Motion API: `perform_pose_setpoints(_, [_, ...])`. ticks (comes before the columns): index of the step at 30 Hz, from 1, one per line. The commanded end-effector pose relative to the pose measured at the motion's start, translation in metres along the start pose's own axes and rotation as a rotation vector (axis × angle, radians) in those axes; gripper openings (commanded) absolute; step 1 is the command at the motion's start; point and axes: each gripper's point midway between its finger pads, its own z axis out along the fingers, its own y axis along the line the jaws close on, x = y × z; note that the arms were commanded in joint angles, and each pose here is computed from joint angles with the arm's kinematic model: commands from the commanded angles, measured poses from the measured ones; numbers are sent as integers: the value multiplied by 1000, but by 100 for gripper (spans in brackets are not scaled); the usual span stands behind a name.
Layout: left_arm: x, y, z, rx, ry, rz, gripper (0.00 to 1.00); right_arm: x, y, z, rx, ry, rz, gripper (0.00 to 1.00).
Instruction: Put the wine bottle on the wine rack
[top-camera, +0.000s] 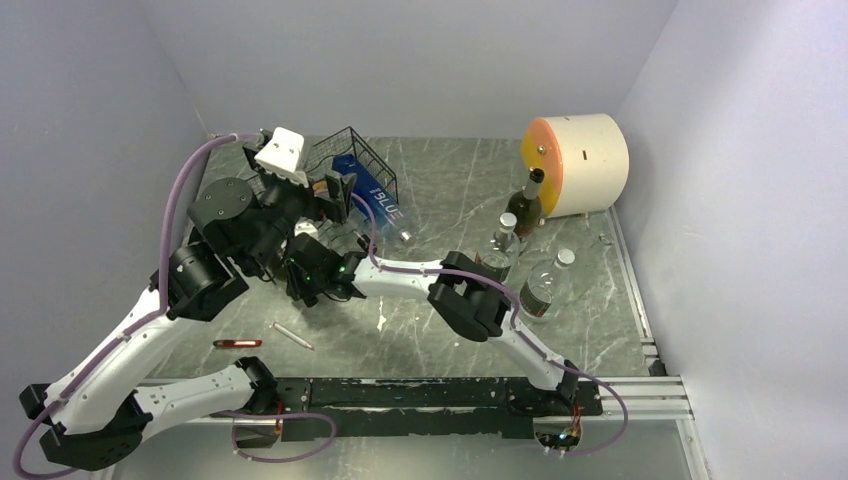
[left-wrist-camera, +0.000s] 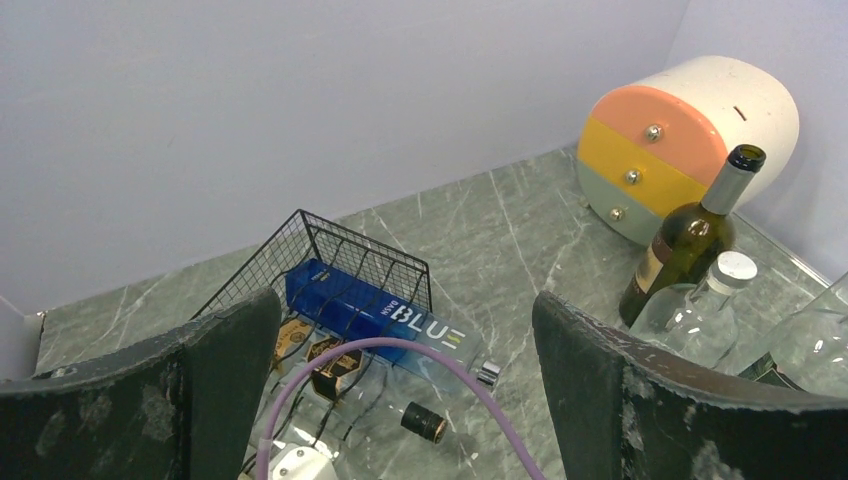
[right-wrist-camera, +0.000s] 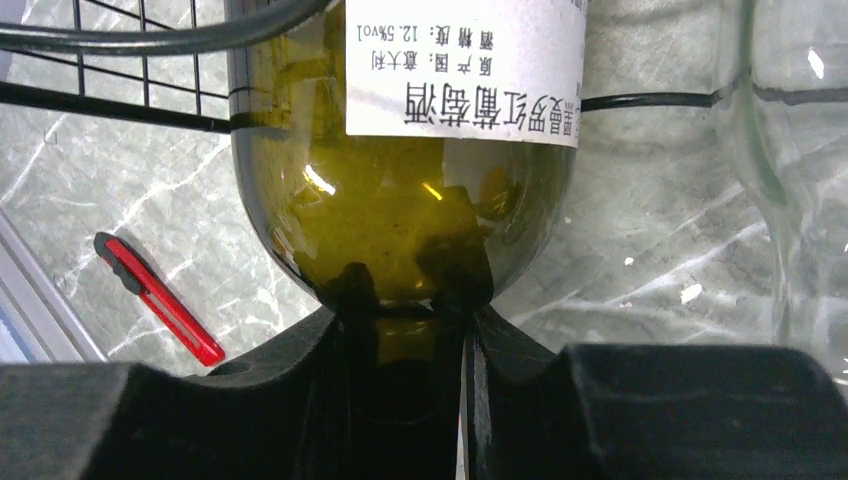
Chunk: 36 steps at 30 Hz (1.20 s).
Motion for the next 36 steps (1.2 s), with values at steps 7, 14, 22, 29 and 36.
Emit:
perform_pose_setpoints(7, [9, 0, 4, -15, 25, 23, 100, -54, 24, 1, -26, -164, -24, 42])
perform_pose_setpoints(14, [8, 1, 5, -17, 26, 22, 100, -56, 22, 0, -18, -174, -31, 56])
perform_pose_setpoints(22, [4, 0, 2, -10, 20, 13, 100, -66, 30, -19, -46, -198, -29, 62])
perform_pose_setpoints(29, [-7, 2, -4, -1, -5, -3, 100, -80, 33, -50, -48, -238, -33, 72])
perform_pose_setpoints(36, [-24, 8, -14, -9, -41, -20, 100, -84, 29, -79, -56, -260, -23, 72])
